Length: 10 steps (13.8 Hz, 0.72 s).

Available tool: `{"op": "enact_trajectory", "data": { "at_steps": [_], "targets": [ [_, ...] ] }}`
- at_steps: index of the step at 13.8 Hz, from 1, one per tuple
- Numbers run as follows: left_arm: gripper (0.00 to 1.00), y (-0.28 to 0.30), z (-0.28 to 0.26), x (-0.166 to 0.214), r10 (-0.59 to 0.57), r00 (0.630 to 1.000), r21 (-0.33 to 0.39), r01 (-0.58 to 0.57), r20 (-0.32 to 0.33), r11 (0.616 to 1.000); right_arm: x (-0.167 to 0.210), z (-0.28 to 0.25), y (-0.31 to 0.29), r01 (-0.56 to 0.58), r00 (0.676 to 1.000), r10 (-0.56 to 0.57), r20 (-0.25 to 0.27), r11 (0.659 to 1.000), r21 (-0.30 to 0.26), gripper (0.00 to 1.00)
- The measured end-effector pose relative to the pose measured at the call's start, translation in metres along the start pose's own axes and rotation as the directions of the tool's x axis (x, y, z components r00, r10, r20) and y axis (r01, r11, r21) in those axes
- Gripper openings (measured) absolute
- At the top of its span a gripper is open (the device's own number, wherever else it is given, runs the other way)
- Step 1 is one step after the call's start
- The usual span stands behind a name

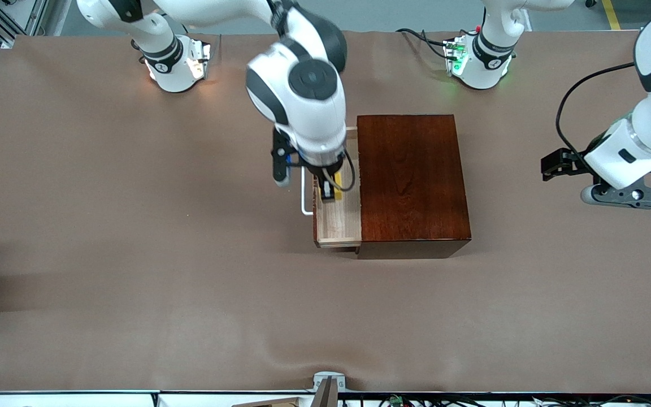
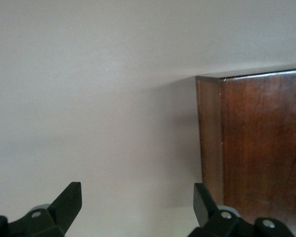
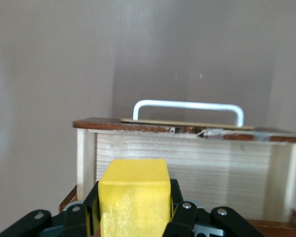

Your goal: Open drawer, take yellow block, close drawer

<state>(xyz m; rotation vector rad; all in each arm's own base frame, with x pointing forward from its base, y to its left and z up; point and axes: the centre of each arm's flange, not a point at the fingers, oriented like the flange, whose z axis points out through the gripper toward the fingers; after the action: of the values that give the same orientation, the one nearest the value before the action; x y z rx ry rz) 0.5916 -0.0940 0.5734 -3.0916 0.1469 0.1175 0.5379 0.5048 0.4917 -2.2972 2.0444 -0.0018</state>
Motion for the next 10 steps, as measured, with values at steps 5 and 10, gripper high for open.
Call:
{"op": "enact_trajectory", "data": {
  "at_steps": [5, 10],
  "targets": [
    [1.00, 0.061, -0.010, -0.007, -0.144, 0.989, -0.012, 0.143, -0.017, 0.990, 0.109, -0.074, -0.021, 0.364, 0.930, -0.367, -0.021, 0.928, -0.078, 0.56],
    [1.00, 0.133, -0.007, -0.022, -0.294, 0.956, -0.022, 0.294, -0.004, 0.955, 0.264, -0.102, -0.051, 0.628, 0.776, -0.630, 0.028, 0.767, -0.133, 0.56]
  ]
}}
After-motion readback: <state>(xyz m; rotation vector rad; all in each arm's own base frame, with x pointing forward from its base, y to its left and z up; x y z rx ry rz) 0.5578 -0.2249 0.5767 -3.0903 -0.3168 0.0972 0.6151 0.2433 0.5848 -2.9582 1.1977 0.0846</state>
